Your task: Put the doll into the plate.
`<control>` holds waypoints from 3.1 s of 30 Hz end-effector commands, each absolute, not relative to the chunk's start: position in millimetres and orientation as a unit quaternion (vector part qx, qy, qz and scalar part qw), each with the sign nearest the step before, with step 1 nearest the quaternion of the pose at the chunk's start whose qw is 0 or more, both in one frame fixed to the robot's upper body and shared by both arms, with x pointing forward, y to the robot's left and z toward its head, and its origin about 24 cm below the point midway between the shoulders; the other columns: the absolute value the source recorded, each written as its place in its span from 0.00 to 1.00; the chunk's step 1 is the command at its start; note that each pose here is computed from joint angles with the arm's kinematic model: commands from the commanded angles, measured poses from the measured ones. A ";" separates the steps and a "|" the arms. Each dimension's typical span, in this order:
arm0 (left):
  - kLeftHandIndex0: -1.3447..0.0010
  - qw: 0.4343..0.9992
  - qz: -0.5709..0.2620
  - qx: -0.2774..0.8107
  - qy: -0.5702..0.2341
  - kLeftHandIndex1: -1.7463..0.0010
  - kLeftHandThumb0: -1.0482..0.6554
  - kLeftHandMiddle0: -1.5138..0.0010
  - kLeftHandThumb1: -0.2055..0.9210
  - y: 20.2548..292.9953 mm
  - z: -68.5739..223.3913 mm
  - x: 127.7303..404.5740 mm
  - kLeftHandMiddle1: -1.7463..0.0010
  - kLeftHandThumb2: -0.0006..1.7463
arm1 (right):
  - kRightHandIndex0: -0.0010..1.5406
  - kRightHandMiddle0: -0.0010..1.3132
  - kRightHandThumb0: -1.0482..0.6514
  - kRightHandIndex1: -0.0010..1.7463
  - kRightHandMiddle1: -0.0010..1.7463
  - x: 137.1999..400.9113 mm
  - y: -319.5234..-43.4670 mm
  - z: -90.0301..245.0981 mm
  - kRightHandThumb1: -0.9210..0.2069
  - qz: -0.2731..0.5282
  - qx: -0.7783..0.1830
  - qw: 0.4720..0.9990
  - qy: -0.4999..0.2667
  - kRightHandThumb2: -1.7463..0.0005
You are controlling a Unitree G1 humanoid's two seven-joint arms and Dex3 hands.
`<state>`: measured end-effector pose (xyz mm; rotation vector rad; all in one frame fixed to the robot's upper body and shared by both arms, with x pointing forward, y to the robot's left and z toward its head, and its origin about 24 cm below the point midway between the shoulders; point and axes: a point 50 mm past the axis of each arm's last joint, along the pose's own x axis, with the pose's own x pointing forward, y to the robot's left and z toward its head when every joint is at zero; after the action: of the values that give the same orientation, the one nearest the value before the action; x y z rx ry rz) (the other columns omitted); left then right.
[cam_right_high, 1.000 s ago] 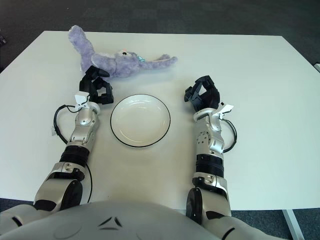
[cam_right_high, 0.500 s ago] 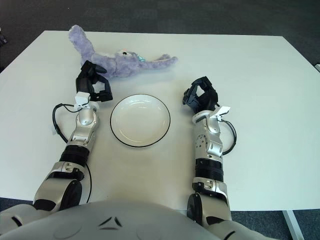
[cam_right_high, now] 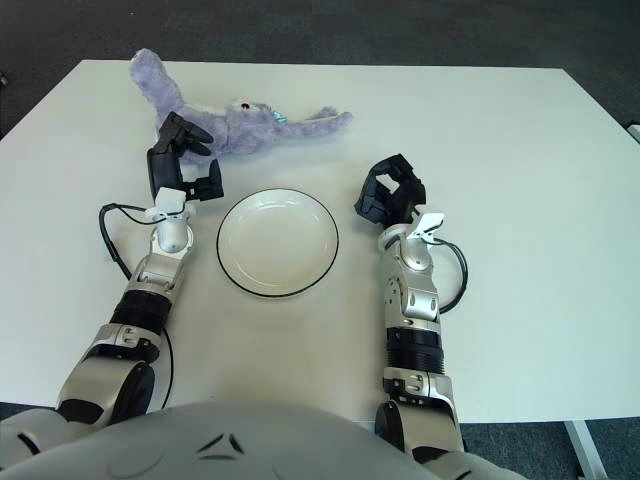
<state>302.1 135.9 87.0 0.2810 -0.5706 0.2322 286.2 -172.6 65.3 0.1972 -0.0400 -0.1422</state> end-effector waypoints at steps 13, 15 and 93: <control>0.82 0.938 0.053 0.230 -0.255 0.03 0.44 0.90 0.97 149.2 64.7 296.9 0.33 0.30 | 0.06 0.07 0.35 0.72 0.83 291.2 -169.9 84.2 0.37 0.007 -0.025 0.998 -0.064 0.49; 0.89 0.935 0.050 0.237 -0.259 0.14 0.37 0.91 0.86 150.3 65.7 297.0 0.40 0.37 | 0.06 0.04 0.33 0.69 0.79 291.8 -169.8 85.9 0.42 0.012 -0.036 0.997 -0.068 0.46; 1.00 0.780 0.149 0.555 -0.247 0.63 0.30 0.99 0.37 152.6 111.1 303.2 0.85 0.55 | 0.07 0.00 0.16 0.38 0.62 317.2 -123.0 148.1 0.38 0.035 -0.419 0.878 -0.229 0.58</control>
<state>298.6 149.7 103.2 1.1870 -0.5462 0.3455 317.1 -127.8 141.3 -0.8227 -0.4415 0.0981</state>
